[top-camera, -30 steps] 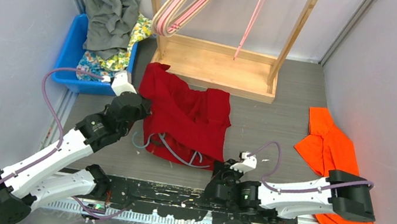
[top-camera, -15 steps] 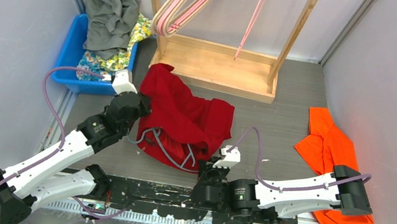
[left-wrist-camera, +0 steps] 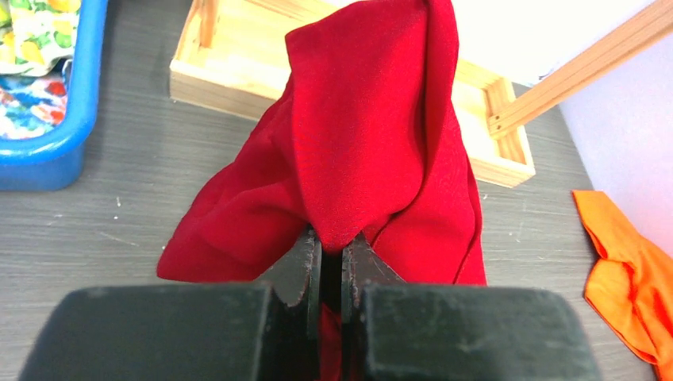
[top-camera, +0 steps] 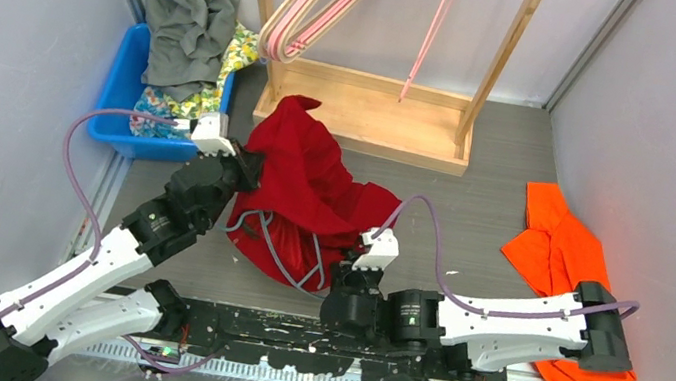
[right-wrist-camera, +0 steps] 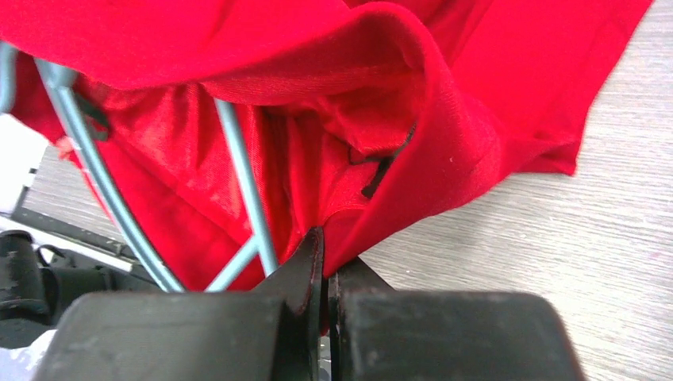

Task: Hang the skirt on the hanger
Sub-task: Hang the skirt on the hanger.

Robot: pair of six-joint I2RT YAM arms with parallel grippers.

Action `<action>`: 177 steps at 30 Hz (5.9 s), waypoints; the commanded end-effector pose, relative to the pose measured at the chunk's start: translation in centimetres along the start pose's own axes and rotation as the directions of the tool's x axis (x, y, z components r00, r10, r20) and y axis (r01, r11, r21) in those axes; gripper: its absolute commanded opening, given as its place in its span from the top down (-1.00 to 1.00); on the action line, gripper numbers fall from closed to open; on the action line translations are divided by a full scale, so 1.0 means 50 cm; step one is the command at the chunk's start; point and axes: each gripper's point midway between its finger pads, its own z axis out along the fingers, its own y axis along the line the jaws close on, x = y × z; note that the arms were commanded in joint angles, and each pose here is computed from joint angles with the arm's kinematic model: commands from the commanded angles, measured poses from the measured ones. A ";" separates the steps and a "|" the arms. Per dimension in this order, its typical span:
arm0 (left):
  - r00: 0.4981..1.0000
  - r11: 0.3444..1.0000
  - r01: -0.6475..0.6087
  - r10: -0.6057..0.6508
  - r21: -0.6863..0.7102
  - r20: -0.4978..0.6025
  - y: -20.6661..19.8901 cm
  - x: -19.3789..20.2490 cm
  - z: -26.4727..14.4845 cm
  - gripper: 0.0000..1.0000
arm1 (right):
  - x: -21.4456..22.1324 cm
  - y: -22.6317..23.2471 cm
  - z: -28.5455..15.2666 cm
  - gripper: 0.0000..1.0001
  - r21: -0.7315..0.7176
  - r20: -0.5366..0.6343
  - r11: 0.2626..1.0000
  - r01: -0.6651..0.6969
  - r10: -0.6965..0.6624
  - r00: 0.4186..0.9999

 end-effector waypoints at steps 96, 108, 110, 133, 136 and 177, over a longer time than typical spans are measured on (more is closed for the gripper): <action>0.822 0.923 -0.080 -0.153 0.378 0.549 -0.221 -0.353 -0.124 1.00 | 0.003 0.145 -0.196 0.97 -0.345 -0.558 0.938 0.046 -0.244 0.793; 0.837 0.901 -0.081 -0.170 0.425 0.520 -0.269 -0.328 -0.120 1.00 | -0.233 0.019 -0.228 0.97 -0.192 -0.418 0.980 0.051 -0.129 0.899; 0.843 0.910 -0.025 -0.203 0.413 0.499 -0.274 -0.327 -0.109 1.00 | -0.293 -0.013 -0.253 0.97 -0.160 -0.359 0.986 0.055 -0.110 0.927; 0.995 0.992 -0.096 0.095 -0.077 -0.009 0.004 0.201 -0.063 1.00 | 0.067 0.006 -0.086 0.97 -0.155 -0.588 0.986 0.062 -0.143 0.796; 0.988 0.982 -0.151 0.145 -0.116 -0.062 0.051 0.258 -0.081 1.00 | 0.139 0.022 -0.072 0.97 -0.178 -0.645 0.984 0.028 -0.138 0.752; 0.958 0.969 -0.215 0.186 -0.121 -0.217 0.142 0.419 -0.121 -0.14 | 0.100 -0.071 0.220 0.97 0.029 -0.680 0.998 -0.048 0.055 0.731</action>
